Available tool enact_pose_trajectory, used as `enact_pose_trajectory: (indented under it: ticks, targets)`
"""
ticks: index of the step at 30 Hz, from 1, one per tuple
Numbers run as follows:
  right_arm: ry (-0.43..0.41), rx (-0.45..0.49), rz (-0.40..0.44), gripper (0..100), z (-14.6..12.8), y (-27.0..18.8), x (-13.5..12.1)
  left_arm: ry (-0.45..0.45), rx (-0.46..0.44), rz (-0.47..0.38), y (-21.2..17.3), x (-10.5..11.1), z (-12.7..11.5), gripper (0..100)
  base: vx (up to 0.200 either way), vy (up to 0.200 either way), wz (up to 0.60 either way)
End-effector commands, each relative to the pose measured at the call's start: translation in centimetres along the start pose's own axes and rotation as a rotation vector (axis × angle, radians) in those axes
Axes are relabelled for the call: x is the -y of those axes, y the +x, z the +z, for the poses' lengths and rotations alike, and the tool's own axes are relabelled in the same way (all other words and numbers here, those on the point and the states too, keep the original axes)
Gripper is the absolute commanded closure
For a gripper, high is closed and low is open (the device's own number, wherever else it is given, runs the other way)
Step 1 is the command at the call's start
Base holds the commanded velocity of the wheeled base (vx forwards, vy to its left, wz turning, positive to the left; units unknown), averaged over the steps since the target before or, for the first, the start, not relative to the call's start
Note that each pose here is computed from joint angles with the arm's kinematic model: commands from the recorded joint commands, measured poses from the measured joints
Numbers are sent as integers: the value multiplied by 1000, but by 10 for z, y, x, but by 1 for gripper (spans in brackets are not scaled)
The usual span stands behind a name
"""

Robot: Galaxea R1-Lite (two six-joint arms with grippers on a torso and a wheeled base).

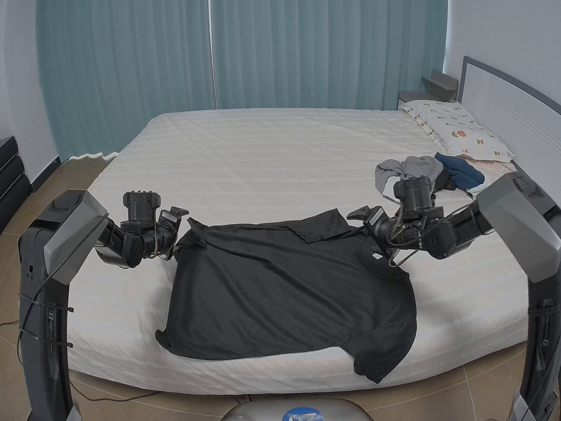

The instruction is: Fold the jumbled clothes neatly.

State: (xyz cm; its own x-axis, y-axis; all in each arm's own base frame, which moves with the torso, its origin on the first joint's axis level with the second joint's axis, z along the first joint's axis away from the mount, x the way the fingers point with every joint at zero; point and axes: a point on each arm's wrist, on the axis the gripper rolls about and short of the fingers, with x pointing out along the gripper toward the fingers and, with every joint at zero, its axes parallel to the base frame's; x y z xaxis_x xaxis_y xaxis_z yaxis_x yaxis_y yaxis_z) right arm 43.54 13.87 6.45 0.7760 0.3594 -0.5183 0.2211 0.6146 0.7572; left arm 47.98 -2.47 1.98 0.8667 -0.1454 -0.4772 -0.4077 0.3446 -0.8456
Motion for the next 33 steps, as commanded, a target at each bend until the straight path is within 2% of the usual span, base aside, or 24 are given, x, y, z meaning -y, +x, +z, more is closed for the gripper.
enact_pose_trajectory:
  ticks: [1,6,10,13,14,23,33]
  targets:
    - [-118,-26,-117,0,-32,70,7,-1,-20,1,-6,1,-3,0,0,0,0]
    - [-117,4,-131,0,-24,85,10,1,-20,1,-6,1,-3,0,0,0,0]
    - [-110,39,-110,0,-7,94,5,7,-20,1,-6,1,-3,0,0,0,0]
    - [-108,31,-127,0,-8,102,9,13,-20,1,-6,1,-3,0,0,0,0]
    - [-113,13,-154,0,-13,108,19,13,-20,1,-6,1,-3,0,0,0,0]
    - [-137,40,-122,0,-9,109,17,13,-20,1,-6,1,-3,0,0,0,0]
    - [-107,126,-115,0,35,85,10,14,-21,4,-10,2,-3,0,0,0,0]
